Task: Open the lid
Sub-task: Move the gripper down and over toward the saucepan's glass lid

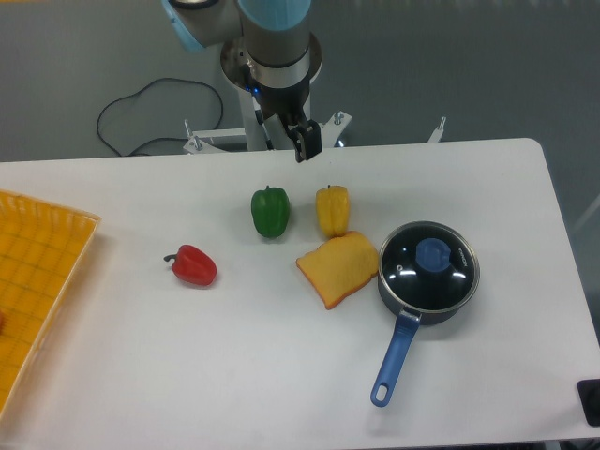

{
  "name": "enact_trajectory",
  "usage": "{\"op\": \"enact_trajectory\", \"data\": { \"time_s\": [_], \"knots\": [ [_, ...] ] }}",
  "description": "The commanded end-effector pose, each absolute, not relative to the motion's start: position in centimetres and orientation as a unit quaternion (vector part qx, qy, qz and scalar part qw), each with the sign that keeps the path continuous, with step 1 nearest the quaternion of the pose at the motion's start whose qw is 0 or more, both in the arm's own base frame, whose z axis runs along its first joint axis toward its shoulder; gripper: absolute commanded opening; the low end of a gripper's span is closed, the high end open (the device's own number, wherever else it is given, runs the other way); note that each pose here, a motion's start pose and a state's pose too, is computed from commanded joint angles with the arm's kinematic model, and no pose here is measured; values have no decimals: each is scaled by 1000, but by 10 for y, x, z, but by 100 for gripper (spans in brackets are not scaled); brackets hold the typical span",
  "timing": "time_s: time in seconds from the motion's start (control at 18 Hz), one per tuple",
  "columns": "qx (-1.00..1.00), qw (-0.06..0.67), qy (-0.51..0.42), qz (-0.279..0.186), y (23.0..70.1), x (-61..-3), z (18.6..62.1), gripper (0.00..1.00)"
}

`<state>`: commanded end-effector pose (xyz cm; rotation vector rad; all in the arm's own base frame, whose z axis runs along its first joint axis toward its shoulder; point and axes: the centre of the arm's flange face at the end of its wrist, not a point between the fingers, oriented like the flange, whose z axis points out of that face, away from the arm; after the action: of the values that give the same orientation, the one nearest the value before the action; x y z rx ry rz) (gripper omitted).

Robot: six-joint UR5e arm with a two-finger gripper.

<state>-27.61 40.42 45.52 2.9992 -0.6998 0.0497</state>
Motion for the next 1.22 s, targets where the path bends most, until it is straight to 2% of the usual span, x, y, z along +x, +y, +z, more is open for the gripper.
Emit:
{"op": "enact_trajectory", "data": {
  "time_s": [0.11,0.72,1.0,1.22],
  "knots": [
    [979,31,-201,17,409,-282,453,100],
    [980,26,-195,7,424,-314,434,100],
    [963,62,-261,-5,426,-329,420,100],
    [959,72,-273,-4,427,-335,415,100]
  ]
}}
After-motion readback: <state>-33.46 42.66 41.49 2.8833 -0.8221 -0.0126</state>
